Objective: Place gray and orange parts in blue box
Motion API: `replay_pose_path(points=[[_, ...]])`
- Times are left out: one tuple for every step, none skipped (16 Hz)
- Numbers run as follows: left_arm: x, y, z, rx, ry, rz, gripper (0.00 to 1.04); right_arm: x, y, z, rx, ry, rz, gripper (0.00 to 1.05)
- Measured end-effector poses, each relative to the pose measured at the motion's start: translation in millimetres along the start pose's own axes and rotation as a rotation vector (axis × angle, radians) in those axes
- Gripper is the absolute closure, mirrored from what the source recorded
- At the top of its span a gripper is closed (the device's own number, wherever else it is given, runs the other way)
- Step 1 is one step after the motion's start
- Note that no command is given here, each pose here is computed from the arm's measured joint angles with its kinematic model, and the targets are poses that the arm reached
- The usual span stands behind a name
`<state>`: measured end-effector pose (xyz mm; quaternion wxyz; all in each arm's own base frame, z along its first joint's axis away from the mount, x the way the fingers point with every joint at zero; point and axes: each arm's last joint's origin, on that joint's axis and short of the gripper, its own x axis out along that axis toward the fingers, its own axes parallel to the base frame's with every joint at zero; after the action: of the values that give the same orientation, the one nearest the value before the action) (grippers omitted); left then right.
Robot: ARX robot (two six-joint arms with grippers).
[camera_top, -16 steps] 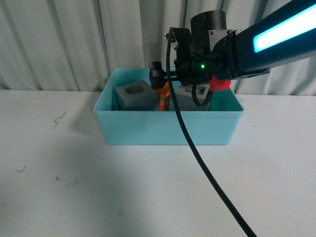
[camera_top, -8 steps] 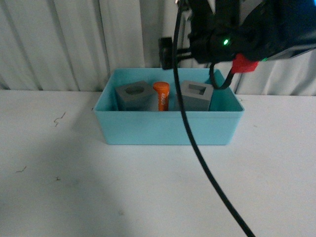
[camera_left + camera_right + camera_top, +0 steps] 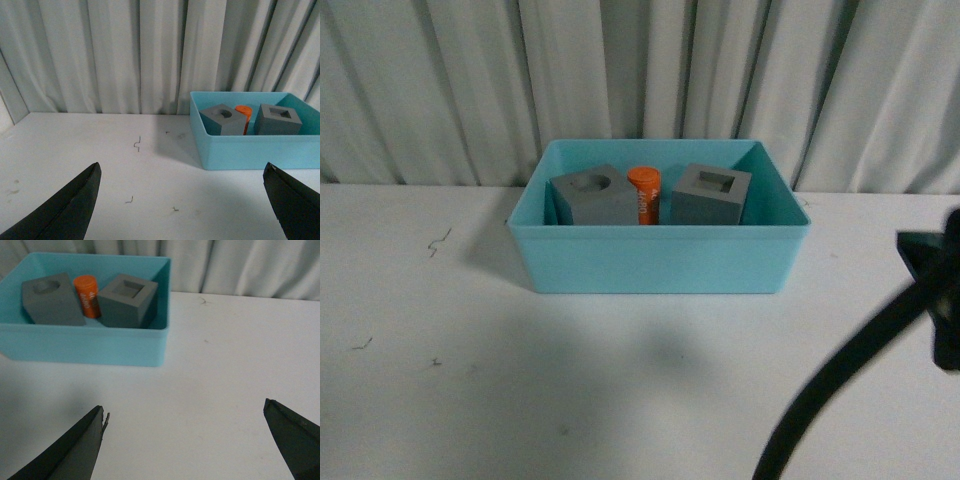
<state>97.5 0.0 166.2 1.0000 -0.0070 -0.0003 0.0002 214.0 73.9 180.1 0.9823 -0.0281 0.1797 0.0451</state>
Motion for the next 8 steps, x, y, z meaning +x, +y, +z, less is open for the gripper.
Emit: replay_pose_path(points=[[0.0,0.0,0.0,0.000,0.000,0.000,0.07,-1.8,-2.6,0.4,0.031,-0.015,-0.017,0.06],[0.0,0.0,0.0,0.000,0.000,0.000,0.07,-1.3,-3.7,2.7,0.050,-0.026,-0.025,0.06],[0.0,0.0,-0.1,0.000,0.001,0.000,0.07,0.9,-3.7,2.8,0.065,-0.123,-0.045,0.12],[0.0,-0.1,0.0,0.000,0.000,-0.003,0.07,-1.6,-8.8,-3.6,0.064,-0.219,-0.064,0.22],[0.0,0.1,-0.1,0.000,0.001,0.002,0.07,-12.8,-19.7,-16.1,0.065,-0.281,-0.085,0.35],[0.0,0.0,0.0,0.000,0.000,0.002,0.07,-22.0,-27.5,-16.5,0.075,-0.329,-0.097,0.46],[0.0,0.0,0.0,0.000,0.000,0.000,0.07,-30.4,-34.0,-13.3,0.077,-0.369,-0.100,0.58],[0.0,0.0,0.0,0.000,0.000,0.000,0.07,-36.6,-38.4,-18.1,0.069,-0.366,-0.094,0.71]])
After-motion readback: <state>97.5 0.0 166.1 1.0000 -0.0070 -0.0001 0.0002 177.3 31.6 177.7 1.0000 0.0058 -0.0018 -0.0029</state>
